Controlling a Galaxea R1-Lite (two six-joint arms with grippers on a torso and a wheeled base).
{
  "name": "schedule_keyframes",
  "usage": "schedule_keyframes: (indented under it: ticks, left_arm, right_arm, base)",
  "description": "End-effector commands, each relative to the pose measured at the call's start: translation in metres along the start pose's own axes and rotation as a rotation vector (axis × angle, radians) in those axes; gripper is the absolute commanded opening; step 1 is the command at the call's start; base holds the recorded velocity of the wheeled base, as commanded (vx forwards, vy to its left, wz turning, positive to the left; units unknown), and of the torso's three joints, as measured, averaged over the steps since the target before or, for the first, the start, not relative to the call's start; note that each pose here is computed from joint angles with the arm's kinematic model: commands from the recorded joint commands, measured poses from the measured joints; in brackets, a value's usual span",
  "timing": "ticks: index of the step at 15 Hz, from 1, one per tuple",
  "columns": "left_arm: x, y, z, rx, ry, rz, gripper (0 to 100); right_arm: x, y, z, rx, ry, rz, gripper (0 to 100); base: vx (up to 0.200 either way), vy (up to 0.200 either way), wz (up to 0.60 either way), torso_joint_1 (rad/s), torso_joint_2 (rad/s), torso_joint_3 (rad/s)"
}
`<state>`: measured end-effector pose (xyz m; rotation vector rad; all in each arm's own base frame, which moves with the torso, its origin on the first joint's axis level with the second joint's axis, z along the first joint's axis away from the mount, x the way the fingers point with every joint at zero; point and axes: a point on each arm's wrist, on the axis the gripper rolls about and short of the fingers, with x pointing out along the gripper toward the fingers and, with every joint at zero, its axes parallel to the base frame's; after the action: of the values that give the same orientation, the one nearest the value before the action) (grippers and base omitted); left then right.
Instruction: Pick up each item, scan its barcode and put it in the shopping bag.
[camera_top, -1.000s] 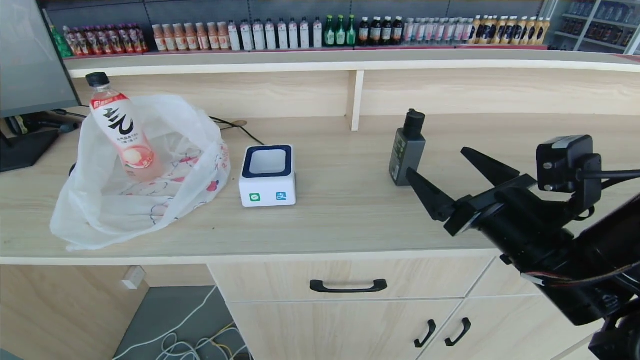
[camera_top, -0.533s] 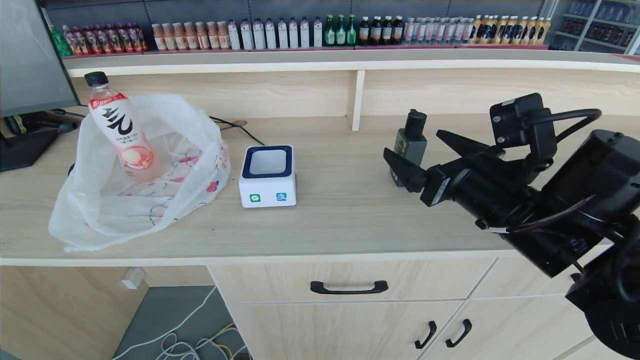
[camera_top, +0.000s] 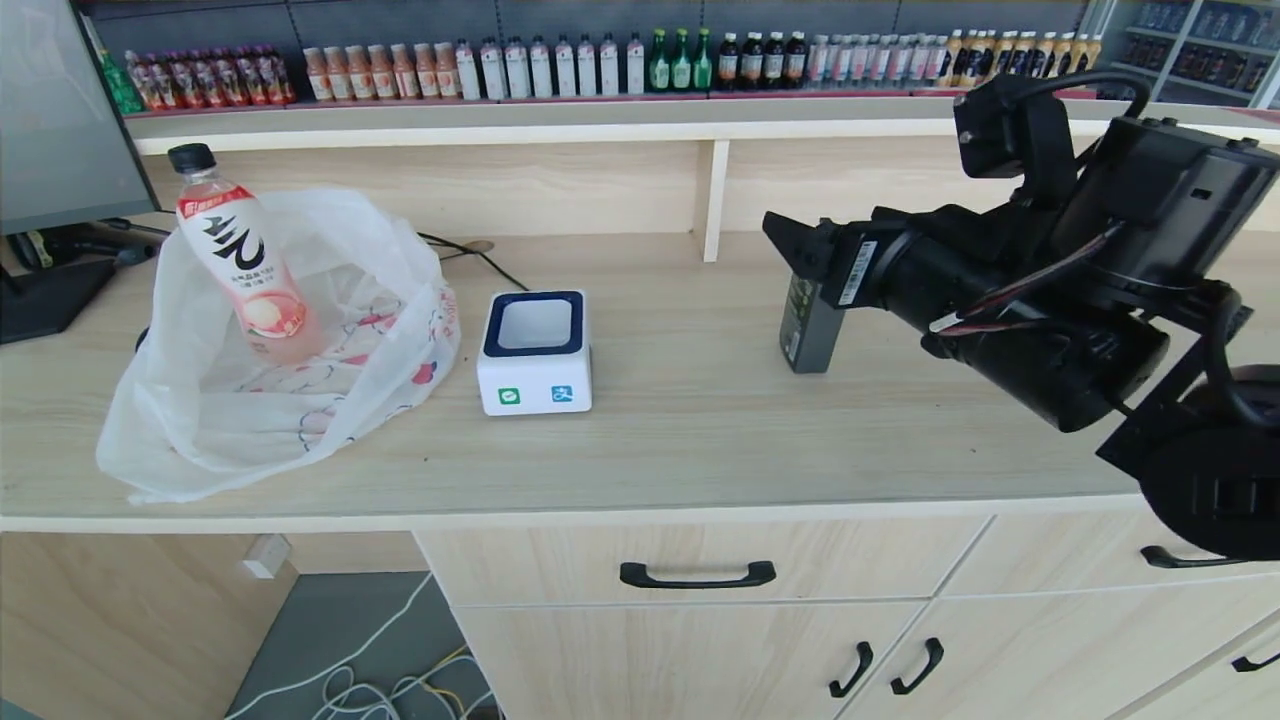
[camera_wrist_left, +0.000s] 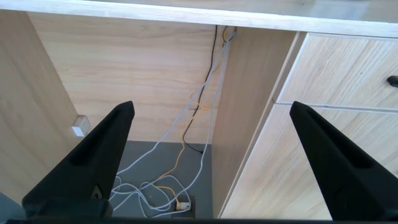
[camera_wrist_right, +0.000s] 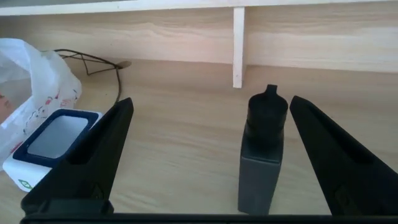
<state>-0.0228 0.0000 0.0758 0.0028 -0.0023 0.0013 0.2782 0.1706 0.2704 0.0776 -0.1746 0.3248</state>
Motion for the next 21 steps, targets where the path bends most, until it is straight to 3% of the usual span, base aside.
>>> schedule_keyframes:
  ticks: [1,9,18,21]
  left_arm:
    - [0.0,0.0,0.0,0.0,-0.001,-0.001,100]
    - [0.0,0.0,0.0,0.0,-0.001,-0.001,100]
    - [0.0,0.0,0.0,0.0,-0.001,-0.001,100]
    - [0.0,0.0,0.0,0.0,-0.001,-0.001,100]
  right_arm:
    - [0.021,-0.002,-0.012,0.004,0.013,-0.052,100]
    - [0.032,-0.019,-0.029,-0.04,0.043,-0.116,100]
    - [0.047,-0.017,-0.053,-0.031,-0.011,-0.117,100]
    - [0.05,-0.017,-0.063,-0.034,0.01,-0.12,100]
  base:
    - [0.0,0.0,0.0,0.0,0.0,0.0]
    - [0.0,0.0,0.0,0.0,0.0,0.0]
    - [0.0,0.0,0.0,0.0,0.0,0.0]
    - [0.0,0.0,0.0,0.0,0.0,0.0]
